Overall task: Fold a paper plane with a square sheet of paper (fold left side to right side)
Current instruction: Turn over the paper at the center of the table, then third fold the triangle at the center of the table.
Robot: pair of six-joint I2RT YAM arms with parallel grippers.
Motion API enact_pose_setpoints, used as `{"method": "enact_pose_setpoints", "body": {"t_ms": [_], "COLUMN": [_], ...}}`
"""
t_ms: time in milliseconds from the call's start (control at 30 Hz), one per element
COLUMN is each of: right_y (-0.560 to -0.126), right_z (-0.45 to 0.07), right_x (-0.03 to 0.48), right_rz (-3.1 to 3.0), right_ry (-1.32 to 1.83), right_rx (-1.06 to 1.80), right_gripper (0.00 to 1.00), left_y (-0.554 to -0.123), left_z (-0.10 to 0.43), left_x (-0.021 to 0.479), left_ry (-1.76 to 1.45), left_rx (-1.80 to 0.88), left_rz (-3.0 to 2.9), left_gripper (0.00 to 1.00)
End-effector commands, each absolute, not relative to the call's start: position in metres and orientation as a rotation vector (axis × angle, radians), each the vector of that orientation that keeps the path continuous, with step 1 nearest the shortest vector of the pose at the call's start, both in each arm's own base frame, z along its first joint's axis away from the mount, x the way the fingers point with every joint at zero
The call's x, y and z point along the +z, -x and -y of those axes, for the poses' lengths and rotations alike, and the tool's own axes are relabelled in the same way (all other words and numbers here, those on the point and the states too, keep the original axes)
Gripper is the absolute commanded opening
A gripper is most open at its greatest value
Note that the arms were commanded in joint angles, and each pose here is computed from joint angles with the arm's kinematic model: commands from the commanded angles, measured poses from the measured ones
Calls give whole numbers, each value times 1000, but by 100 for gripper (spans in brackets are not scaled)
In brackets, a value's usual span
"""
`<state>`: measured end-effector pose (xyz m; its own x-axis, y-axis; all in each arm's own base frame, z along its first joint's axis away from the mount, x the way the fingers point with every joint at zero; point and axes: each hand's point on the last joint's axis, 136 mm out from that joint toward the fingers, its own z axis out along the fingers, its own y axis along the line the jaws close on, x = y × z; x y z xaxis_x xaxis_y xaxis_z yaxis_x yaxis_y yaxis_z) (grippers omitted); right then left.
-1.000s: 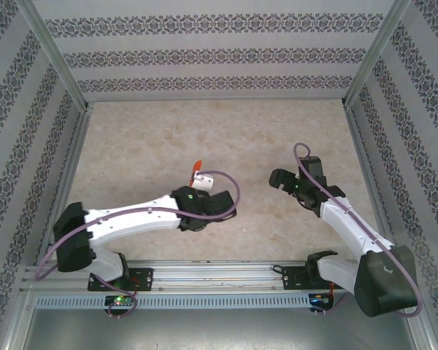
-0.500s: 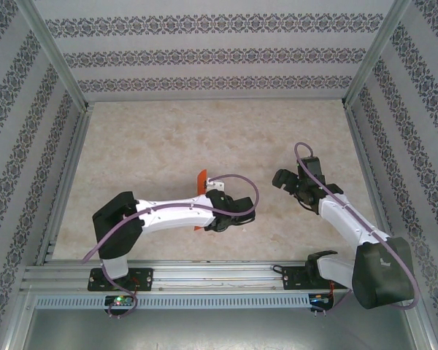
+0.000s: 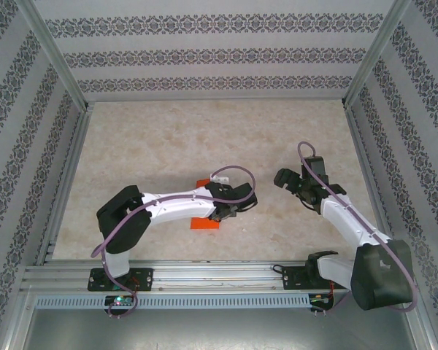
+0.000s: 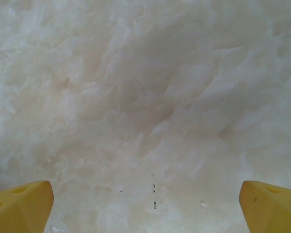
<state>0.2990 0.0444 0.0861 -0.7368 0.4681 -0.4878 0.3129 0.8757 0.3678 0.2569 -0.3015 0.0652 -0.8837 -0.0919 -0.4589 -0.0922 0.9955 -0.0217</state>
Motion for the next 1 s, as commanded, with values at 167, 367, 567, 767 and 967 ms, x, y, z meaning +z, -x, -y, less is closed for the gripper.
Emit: {"method": "enact_pose_setpoints", "body": {"t_ms": [167,367,567,767,967], "right_y": [-295,-287,-271,-253,-247], "right_z": [-68,-101,-150,-213,-267], "right_x": [113,129,124,100,78], "right_rz": [-2418,-2408,-2480,-2615,-2687], "right_ry": [-385,-305,-251,-130,-49], "right_rx": [539,796,1058,1146,1186], "right_gripper": [98,91,71,43,14], "left_y": [-279,-295,-304,-302,-292], "left_z": [319,298,254,212,195], "left_x": [88,118,133,134,126], "left_ry": [126,99,126,199,211], "left_rx": [-371,-624,-782,-909,-973], "left_rz": [-2614,-2483,-2382,-2318,-2336], "left_gripper": [57,59,59,58,57]}}
